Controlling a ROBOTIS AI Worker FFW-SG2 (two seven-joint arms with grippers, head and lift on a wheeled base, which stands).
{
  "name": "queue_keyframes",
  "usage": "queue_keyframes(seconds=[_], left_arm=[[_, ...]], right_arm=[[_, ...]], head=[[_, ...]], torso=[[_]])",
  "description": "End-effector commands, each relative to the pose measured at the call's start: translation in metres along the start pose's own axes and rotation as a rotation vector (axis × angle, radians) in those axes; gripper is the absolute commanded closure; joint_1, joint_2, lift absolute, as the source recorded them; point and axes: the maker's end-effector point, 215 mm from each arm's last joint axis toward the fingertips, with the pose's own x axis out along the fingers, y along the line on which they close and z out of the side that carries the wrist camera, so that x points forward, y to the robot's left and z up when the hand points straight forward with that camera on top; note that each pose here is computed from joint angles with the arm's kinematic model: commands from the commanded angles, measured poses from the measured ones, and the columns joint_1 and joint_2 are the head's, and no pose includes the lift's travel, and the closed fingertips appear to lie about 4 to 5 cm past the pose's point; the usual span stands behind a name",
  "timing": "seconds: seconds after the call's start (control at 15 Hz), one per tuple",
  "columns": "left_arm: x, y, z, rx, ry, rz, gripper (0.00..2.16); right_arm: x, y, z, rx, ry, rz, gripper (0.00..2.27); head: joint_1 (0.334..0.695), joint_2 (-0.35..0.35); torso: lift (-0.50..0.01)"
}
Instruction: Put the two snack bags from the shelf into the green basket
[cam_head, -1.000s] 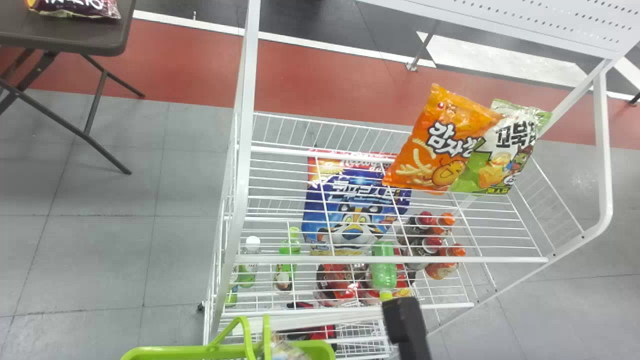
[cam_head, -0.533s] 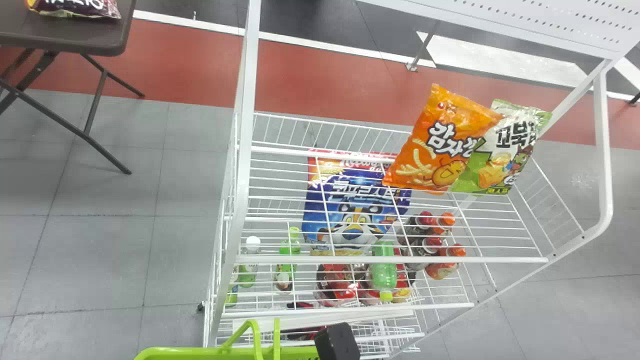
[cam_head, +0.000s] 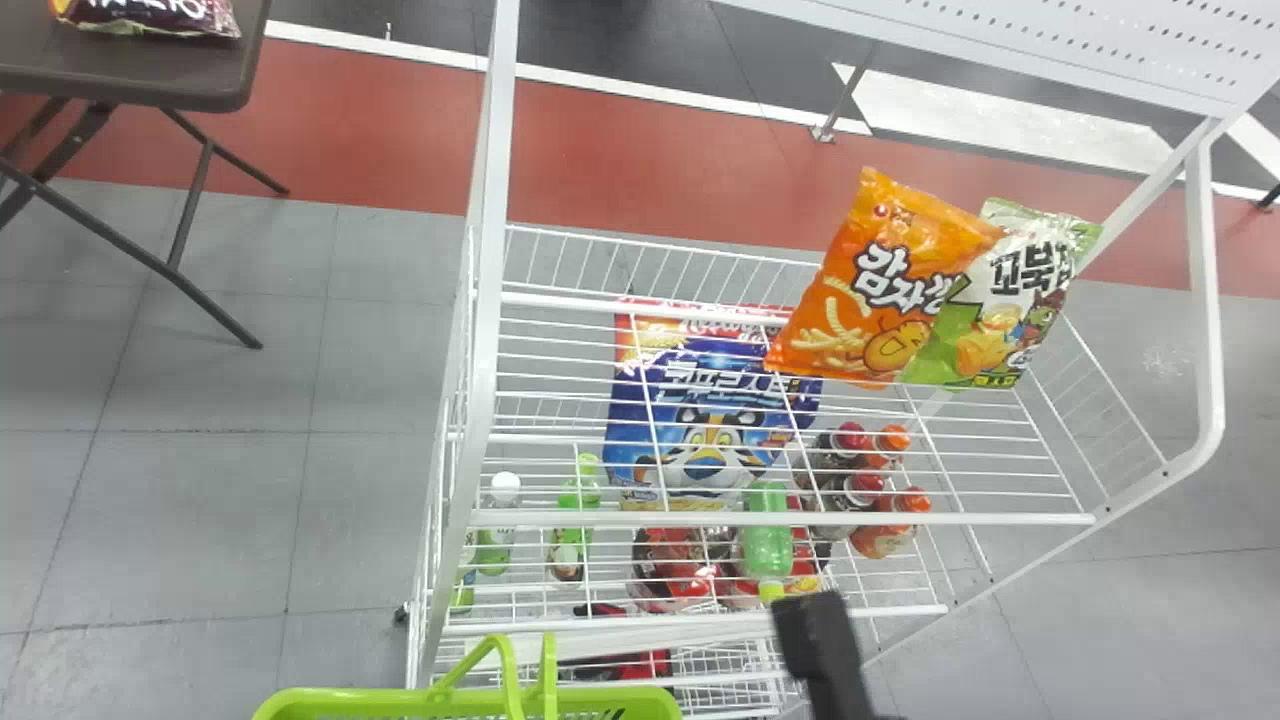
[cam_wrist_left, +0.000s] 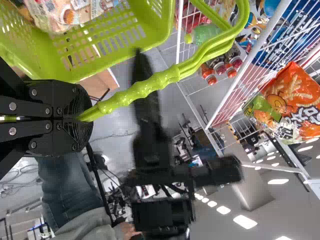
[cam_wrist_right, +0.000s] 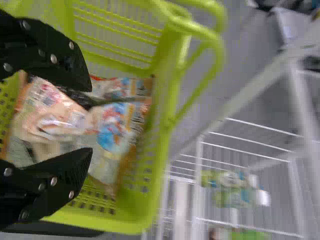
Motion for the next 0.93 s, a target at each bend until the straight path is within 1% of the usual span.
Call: queue_keyframes(seconds=[0.0,0.07,0.13,0.27,0.4,0.53,0.87], left_arm=[[0.0,0.0,0.0,0.002,0.001,-0.002,1.97],[0.0,-0.001,0.0,0.0,0.0,-0.004,1.97],[0.0,-0.002,-0.001,-0.002,0.0,-0.006,1.97],[0.0,-0.002,-0.001,-0.001,-0.002,-0.006,1.97],[0.0,-0.002,0.001,0.002,-0.004,-0.006,1.97],[0.0,-0.001,0.001,0.006,-0.007,-0.004,1.97],[-0.001,0.001,0.002,0.009,-0.012,-0.003,1.97]], right_arm=[[-0.02,-0.008,0.078,-0.065,-0.271,-0.019,0.08],[-0.032,-0.007,0.113,-0.108,-0.392,-0.033,0.08],[-0.041,-0.011,0.135,-0.132,-0.475,-0.071,0.08],[-0.067,-0.012,0.178,-0.158,-0.675,-0.119,0.09],[-0.1,-0.01,0.212,-0.2,-0.888,-0.171,0.11],[-0.125,-0.002,0.223,-0.273,-1.044,-0.213,0.11],[-0.108,-0.018,0.209,-0.234,-1.02,-0.261,0.11]], head=[[0.695,-0.35],[0.695,-0.35],[0.695,-0.35],[0.695,-0.35],[0.695,-0.35],[0.695,-0.35],[0.695,-0.35]], torso=[[-0.011],[-0.011],[-0.011],[-0.011],[-0.011],[-0.011],[-0.011]])
